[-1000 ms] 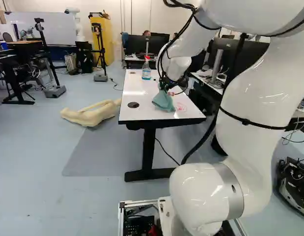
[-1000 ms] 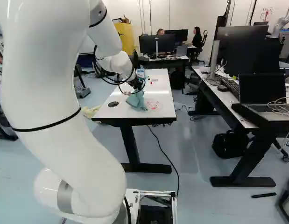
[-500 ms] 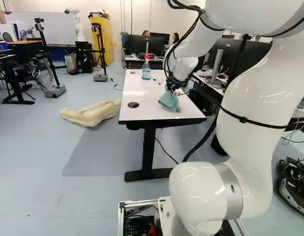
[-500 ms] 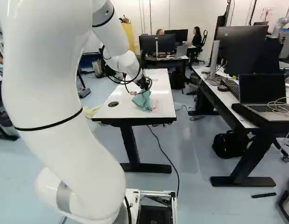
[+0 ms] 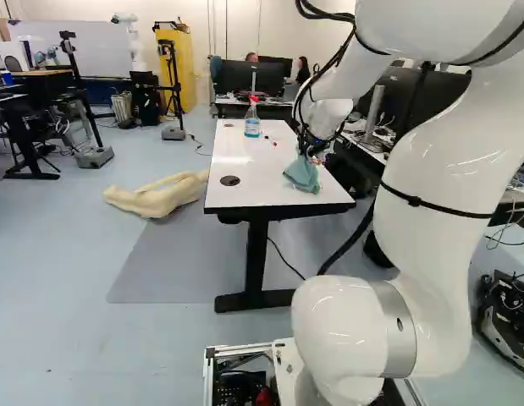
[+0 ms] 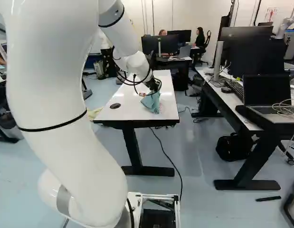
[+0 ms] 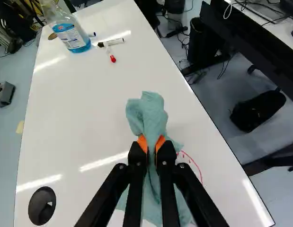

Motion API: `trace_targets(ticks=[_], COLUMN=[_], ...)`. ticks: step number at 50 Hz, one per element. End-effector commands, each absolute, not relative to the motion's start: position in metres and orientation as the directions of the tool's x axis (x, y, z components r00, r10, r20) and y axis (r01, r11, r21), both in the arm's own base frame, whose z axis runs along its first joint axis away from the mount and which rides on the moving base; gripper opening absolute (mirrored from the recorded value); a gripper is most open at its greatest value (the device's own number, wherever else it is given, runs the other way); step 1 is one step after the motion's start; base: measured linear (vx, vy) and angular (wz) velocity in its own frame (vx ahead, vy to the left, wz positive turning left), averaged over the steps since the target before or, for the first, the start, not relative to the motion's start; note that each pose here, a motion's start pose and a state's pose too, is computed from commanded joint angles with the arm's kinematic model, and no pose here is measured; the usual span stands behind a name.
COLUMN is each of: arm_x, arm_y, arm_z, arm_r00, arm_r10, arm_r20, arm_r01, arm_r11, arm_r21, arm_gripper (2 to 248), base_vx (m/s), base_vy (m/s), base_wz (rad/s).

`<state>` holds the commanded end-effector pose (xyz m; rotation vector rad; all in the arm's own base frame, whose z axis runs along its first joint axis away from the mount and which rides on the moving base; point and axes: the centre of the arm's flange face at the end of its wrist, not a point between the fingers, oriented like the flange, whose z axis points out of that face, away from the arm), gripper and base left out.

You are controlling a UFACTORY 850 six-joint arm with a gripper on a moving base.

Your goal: Clean the table with the green towel

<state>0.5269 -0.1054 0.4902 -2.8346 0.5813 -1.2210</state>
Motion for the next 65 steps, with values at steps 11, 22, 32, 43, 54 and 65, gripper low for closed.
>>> trace_targets(ticks=[11,22,32,43,54,65], arm_x=[0.527,0.529,0.531,0.534,0.538,0.542], arm_y=[-0.105,-0.100,-0.100,-0.101,-0.102,-0.102], arm_z=[0.490,0.490,0.483,0.471,0.457,0.444], arm_r00=[0.629,0.633,0.641,0.657,0.672,0.688], arm_r10=[-0.334,-0.328,-0.329,-0.332,-0.335,-0.338], arm_r20=[0.702,0.702,0.693,0.677,0.660,0.642], arm_r01=[-0.333,-0.324,-0.325,-0.329,-0.332,-0.335], arm_r11=[-0.932,-0.935,-0.935,-0.934,-0.933,-0.933], arm_r21=[-0.145,-0.145,-0.143,-0.140,-0.136,-0.132], arm_gripper=[38,38,38,38,38,38], base_vx=[0.000,0.000,0.000,0.000,0.000,0.000], base_vy=[0.000,0.000,0.000,0.000,0.000,0.000], base_wz=[0.000,0.000,0.000,0.000,0.000,0.000])
